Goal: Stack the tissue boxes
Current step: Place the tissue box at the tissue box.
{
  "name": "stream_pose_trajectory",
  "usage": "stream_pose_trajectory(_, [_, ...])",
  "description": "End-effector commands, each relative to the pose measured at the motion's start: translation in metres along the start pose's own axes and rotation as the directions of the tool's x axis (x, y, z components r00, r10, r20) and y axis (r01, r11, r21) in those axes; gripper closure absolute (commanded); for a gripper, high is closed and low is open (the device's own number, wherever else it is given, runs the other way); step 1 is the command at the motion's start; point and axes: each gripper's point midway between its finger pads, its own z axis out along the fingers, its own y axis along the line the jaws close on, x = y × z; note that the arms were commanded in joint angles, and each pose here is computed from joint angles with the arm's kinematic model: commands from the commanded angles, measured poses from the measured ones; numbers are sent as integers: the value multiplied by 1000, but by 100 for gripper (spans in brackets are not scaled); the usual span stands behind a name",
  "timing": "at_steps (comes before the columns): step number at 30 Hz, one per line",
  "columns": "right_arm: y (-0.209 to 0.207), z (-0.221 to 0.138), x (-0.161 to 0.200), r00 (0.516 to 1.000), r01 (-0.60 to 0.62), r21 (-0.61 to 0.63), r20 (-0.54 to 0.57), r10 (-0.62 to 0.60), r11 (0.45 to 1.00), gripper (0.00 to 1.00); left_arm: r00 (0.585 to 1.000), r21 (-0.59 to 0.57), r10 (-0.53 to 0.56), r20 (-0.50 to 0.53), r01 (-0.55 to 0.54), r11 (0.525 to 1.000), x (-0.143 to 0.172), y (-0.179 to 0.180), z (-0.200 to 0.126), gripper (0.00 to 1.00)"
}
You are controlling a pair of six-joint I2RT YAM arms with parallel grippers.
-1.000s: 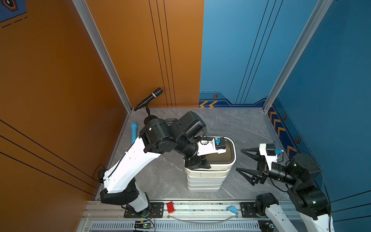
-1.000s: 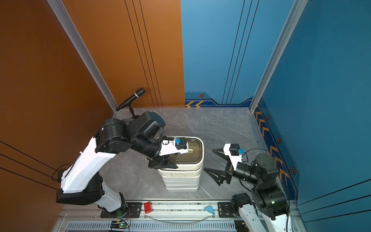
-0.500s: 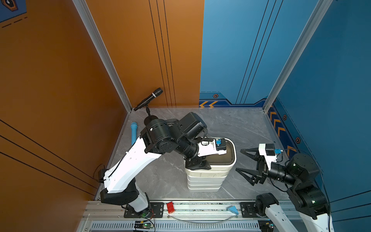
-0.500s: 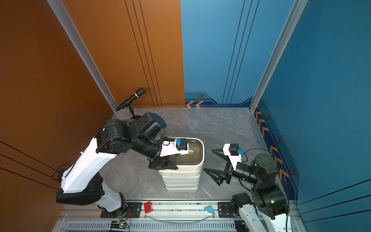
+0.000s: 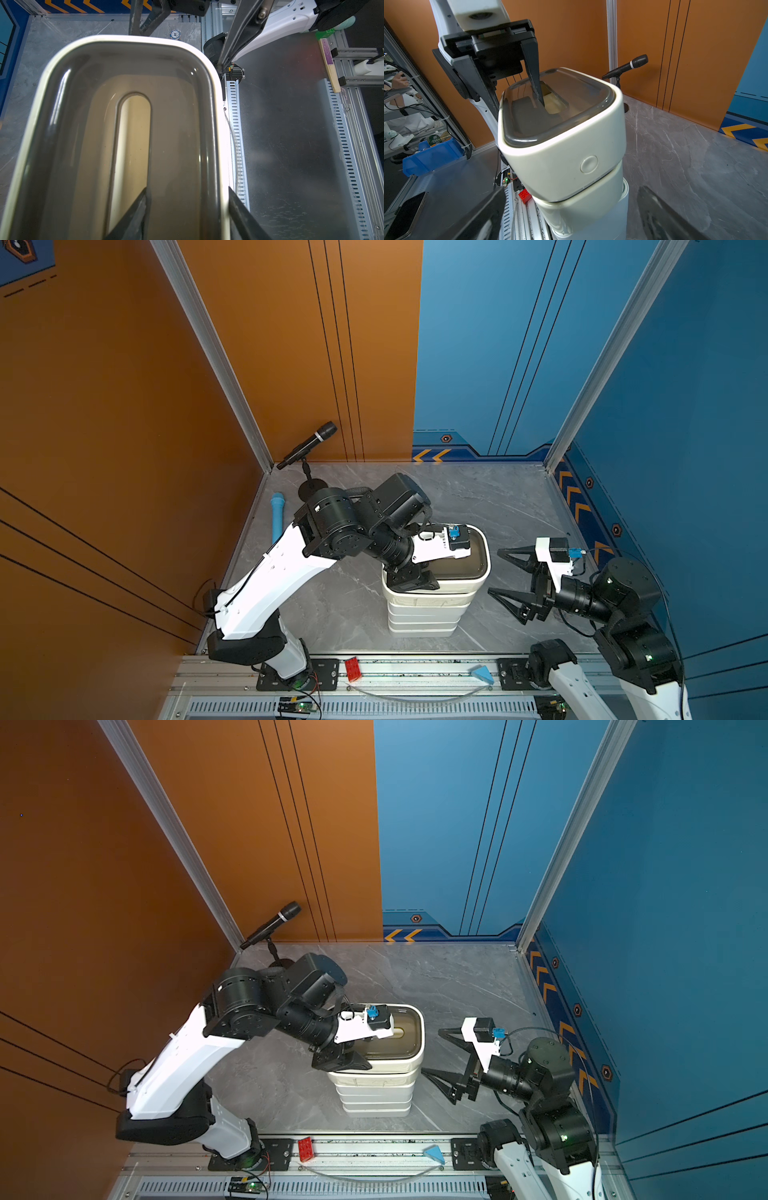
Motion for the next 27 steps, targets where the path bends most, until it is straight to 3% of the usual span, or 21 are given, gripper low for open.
stream_pose_trajectory(1, [7, -1, -3, 1000, 16, -34, 18, -16, 999, 0, 999, -28, 13, 48, -11, 1000, -7, -2, -10, 46])
stream_pose_trajectory(27, [8, 0, -3, 1000, 15, -37, 21, -15, 999, 0, 999, -37, 13, 51, -11, 999, -4, -2, -15, 42])
